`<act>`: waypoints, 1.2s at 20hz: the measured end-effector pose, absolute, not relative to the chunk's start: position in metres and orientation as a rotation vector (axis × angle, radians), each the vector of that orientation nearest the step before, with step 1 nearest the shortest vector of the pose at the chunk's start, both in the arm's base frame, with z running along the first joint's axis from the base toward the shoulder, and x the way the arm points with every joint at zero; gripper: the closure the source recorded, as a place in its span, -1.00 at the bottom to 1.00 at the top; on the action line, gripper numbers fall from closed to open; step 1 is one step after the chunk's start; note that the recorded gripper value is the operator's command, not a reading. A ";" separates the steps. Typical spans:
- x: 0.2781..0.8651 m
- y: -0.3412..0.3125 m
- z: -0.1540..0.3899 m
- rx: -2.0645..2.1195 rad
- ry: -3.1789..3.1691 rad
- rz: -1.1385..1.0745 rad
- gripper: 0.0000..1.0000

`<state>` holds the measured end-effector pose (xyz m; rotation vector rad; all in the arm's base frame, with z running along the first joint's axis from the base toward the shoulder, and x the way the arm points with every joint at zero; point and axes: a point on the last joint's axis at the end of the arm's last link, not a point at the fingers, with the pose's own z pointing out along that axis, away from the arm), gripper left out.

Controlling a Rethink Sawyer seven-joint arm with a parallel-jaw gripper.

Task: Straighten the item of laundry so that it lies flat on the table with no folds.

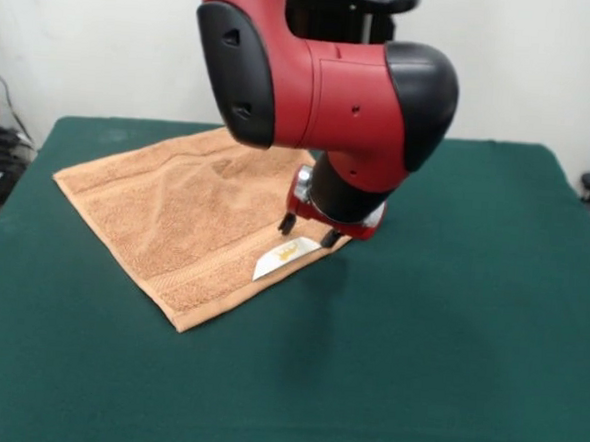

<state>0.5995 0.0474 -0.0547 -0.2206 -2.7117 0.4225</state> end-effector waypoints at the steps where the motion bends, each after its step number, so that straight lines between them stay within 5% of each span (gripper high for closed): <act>1: 0.600 0.048 -0.055 -0.221 -2.708 0.424 -1.00; 24: 0.608 0.038 -0.057 -0.273 -2.648 0.335 -1.00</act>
